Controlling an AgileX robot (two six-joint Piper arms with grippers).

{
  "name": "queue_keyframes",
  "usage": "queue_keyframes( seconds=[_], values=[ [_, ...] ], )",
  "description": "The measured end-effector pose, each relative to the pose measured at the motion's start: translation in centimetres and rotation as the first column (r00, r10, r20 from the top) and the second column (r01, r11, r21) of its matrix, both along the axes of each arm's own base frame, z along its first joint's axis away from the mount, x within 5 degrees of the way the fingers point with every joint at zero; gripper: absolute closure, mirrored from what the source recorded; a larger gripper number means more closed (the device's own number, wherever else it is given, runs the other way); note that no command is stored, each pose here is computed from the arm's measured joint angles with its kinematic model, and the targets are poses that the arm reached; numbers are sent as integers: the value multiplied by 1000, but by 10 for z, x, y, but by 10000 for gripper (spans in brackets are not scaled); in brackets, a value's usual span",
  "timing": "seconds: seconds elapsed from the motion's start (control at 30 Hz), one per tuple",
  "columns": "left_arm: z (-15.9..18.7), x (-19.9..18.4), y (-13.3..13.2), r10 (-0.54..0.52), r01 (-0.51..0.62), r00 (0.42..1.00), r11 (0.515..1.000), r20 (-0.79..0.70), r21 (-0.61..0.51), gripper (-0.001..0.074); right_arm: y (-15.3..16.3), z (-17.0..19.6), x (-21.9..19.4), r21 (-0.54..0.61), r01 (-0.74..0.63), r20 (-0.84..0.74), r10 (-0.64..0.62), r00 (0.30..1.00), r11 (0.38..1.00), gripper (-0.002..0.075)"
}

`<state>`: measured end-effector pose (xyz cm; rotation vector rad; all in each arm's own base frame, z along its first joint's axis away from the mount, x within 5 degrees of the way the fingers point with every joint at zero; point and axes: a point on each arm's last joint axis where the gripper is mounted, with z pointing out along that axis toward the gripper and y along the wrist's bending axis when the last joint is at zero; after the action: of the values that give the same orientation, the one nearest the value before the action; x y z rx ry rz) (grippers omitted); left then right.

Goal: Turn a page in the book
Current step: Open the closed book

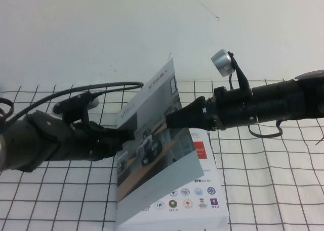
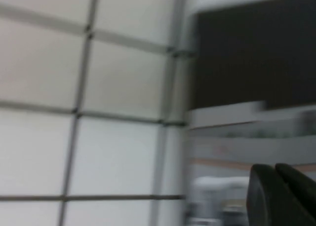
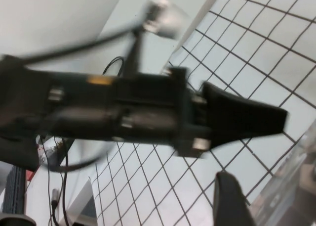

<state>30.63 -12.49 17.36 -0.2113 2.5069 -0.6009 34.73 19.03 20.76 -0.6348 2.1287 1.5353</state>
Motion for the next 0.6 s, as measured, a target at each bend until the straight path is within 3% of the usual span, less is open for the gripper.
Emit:
queue_keyframes(
  seconds=[0.23, 0.6],
  values=[
    [73, -47, 5, -135, 144, 972, 989, 191, -33, 738, 3, 2, 0, 23, 1, 16, -1, 1000, 1000, 374],
    [60, -155, -24, -410, 407, 846, 909, 339, 83, 738, 32, 5, -7, 40, 8, 118, -13, 993, 999, 374]
  ],
)
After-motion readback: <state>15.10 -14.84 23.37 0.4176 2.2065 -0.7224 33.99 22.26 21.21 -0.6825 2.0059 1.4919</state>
